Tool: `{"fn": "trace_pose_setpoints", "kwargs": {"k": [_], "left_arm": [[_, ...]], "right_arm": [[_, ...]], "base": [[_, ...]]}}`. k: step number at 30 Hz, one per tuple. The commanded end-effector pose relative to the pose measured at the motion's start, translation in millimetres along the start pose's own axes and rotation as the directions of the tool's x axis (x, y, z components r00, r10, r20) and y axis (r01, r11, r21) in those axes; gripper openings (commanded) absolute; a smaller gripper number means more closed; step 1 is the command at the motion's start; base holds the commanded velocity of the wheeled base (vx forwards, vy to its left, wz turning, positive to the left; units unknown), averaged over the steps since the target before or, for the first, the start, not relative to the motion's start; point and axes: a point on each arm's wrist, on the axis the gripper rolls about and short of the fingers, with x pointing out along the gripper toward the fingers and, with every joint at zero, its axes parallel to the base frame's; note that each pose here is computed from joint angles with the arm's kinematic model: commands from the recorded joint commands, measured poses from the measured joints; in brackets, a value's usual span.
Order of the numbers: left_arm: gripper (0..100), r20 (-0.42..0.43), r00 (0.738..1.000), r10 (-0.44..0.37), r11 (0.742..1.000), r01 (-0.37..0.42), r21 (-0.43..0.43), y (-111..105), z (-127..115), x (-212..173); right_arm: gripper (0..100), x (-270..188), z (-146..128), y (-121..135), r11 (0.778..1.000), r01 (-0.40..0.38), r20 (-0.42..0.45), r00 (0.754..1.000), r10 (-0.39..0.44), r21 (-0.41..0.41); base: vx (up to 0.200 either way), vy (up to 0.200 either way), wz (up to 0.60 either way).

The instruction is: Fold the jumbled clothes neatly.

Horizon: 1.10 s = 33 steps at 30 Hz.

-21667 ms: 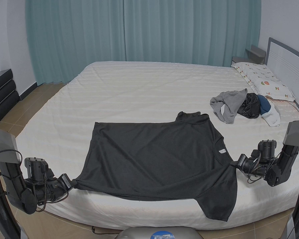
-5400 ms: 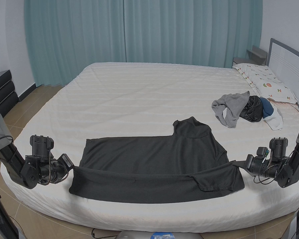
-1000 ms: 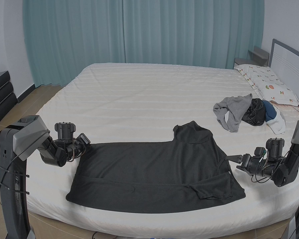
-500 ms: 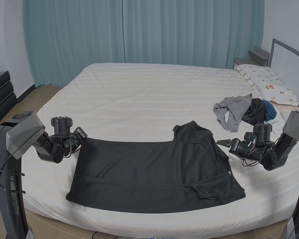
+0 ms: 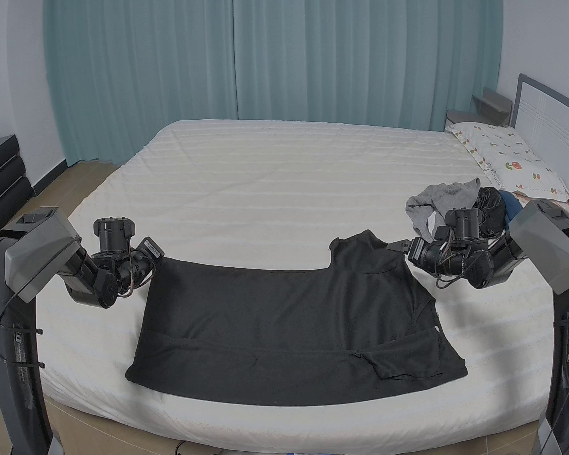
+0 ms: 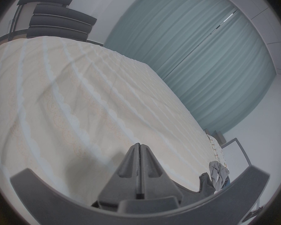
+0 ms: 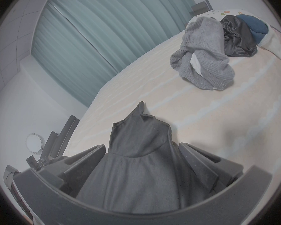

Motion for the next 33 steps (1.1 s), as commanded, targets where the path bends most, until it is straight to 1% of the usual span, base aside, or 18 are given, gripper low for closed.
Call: {"fn": "trace_pose_setpoints", "kwargs": {"k": [1,5,10,11,17,25,29,33], "left_arm": [[0,0.006,1.0,-0.002,1.0,0.002,-0.002,-0.7,2.7,-2.1],[0,0.011,1.0,-0.002,1.0,0.002,-0.004,-0.1,4.9,-2.4],[0,0.016,1.0,-0.004,1.0,0.004,-0.004,-0.9,6.5,-3.4],[0,0.016,1.0,-0.004,1.0,0.004,-0.004,-0.9,6.5,-3.4],[0,0.015,1.0,-0.002,1.0,0.002,-0.005,-0.3,6.9,-3.4],[0,0.015,1.0,0.002,1.0,-0.002,-0.006,0.1,7.5,-3.8],[0,0.019,1.0,0.001,1.0,-0.001,-0.006,-0.2,8.7,-4.5],[0,0.022,1.0,0.002,1.0,-0.002,-0.01,0.0,11.2,-6.0]], "right_arm": [[100,27.4,-9.0,-7.6,1.0,0.022,-0.024,0.999,-0.022,-0.001],[100,38.2,-9.2,-13.7,0.999,0.044,-0.012,0.999,-0.044,0.0],[100,38.7,-8.8,-19.5,0.998,0.064,-0.004,0.998,-0.064,-0.009],[0,37.5,-9.1,-21.9,0.997,0.07,-0.006,0.998,-0.07,-0.016],[0,30.3,-9.7,-32.2,0.994,0.092,-0.013,0.996,-0.093,-0.056],[0,15.5,-4.7,-32.2,0.994,0.096,-0.013,0.995,-0.097,-0.048],[0,8.3,-5.7,-32.3,0.994,0.098,-0.028,0.995,-0.099,-0.046],[0,5.3,-5.9,-32.9,0.992,0.101,-0.035,0.994,-0.104,-0.075]], "base": [[0.0,0.0,0.0],[0.0,0.0,0.0],[0.0,0.0,0.0],[0.0,0.0,0.0],[0.0,0.0,0.0],[0.0,0.0,0.0],[0.0,0.0,0.0],[0.0,0.0,0.0]]}}
